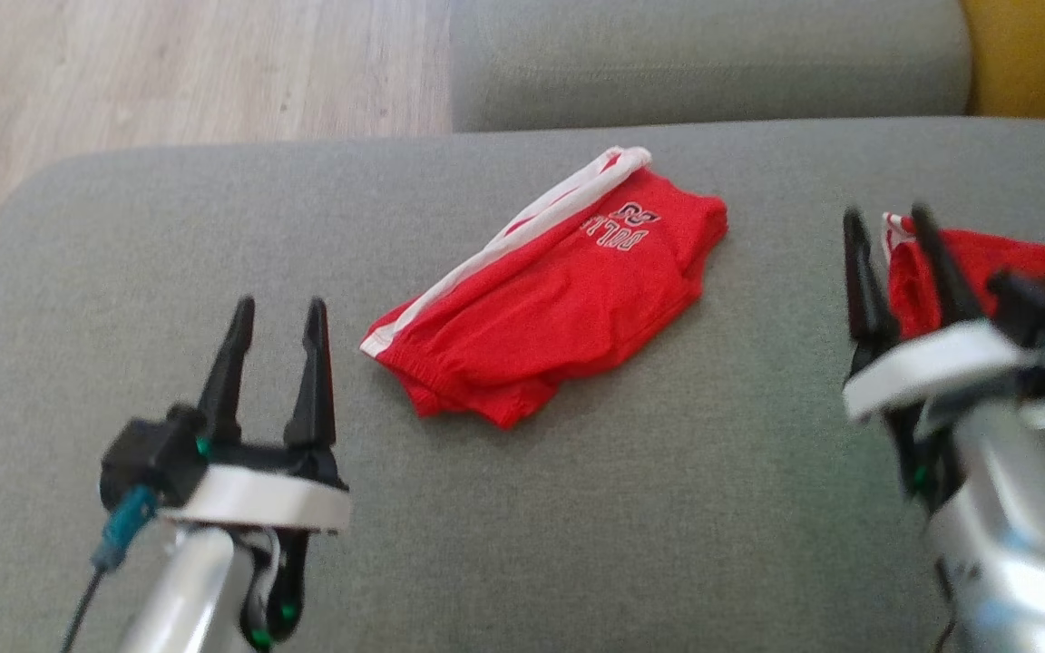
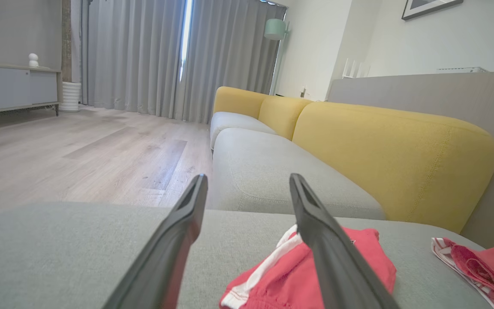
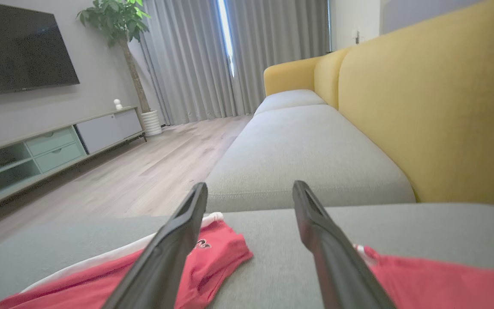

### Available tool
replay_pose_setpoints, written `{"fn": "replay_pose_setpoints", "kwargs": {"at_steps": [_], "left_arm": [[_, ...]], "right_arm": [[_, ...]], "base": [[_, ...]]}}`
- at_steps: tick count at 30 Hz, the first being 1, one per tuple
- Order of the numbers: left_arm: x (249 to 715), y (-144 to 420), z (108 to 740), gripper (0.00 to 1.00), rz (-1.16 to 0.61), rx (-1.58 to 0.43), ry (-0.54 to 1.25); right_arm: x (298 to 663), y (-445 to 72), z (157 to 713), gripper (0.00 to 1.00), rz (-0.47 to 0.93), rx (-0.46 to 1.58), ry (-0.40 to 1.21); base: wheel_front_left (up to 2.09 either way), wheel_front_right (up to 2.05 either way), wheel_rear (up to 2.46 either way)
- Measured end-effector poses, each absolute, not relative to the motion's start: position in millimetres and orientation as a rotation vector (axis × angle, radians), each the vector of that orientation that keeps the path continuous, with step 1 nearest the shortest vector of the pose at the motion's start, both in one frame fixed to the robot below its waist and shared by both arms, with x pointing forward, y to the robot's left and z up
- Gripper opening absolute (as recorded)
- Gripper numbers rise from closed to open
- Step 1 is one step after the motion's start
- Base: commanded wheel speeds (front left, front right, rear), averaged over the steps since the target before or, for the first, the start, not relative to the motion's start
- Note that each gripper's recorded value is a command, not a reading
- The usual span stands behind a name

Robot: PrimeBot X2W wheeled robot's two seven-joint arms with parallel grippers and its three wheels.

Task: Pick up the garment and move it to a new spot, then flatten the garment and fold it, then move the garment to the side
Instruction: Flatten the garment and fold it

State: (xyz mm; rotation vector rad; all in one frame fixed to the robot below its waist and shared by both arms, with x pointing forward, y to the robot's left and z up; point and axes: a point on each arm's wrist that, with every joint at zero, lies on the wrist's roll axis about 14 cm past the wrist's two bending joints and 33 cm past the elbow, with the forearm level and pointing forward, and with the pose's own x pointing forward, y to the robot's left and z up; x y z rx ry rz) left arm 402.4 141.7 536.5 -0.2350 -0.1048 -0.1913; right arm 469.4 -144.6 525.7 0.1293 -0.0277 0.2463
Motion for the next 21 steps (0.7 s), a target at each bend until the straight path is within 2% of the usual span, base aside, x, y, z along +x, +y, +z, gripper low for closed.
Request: {"fn": "replay_pose_setpoints", "kwargs": {"at_steps": [6, 10, 21], "left_arm": [[378, 137, 518, 1.0, -0.17, -0.278, -0.068], [366, 139, 506, 1.0, -0.147, -0.285, -0.043], [368, 146, 499, 1.0, -0.133, -0.278, -0.037]], "right_arm": [[416, -140, 491, 1.0, 0.181, 0.21, 0.021], [394, -142, 478, 1.0, 0.155, 0.22, 0.051], [402, -132, 485, 1.0, 0.189, 0.187, 0.07]], "base": [[0.0, 0.0, 0.0], [0.0, 0.0, 0.0], [0.0, 0.0, 0.0]]}}
